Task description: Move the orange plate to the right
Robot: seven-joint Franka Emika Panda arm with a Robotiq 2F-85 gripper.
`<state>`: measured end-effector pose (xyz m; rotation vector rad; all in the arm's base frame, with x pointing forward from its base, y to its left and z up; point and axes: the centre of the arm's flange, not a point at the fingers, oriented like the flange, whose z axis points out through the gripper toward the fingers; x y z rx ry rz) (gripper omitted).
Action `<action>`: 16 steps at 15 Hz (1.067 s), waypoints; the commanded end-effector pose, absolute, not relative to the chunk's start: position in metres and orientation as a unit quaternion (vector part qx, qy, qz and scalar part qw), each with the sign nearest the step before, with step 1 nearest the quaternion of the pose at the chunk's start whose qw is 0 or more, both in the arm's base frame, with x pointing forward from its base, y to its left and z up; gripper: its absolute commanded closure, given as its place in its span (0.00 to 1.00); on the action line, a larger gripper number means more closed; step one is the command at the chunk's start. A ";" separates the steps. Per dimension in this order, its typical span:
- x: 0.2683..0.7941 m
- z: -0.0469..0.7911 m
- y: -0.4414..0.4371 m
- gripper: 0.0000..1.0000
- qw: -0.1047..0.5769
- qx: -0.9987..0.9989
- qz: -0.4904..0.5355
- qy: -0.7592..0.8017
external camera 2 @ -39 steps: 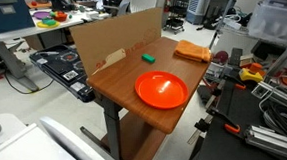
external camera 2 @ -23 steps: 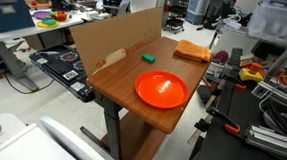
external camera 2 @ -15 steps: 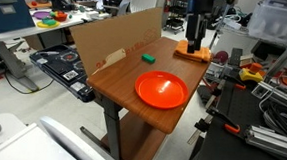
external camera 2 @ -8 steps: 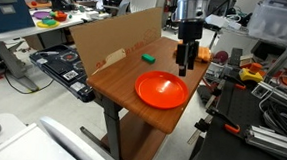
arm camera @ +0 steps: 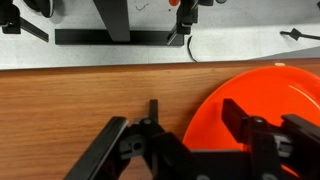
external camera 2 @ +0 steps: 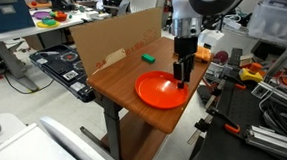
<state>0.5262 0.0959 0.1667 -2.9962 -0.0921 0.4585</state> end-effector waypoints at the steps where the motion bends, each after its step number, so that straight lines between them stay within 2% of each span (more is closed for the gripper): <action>1: 0.527 0.163 0.099 0.64 0.045 -0.989 0.135 -0.037; 6: 0.527 0.165 0.099 0.99 0.036 -0.991 0.124 -0.046; 16: 0.535 0.221 0.068 0.99 0.068 -0.993 0.077 -0.055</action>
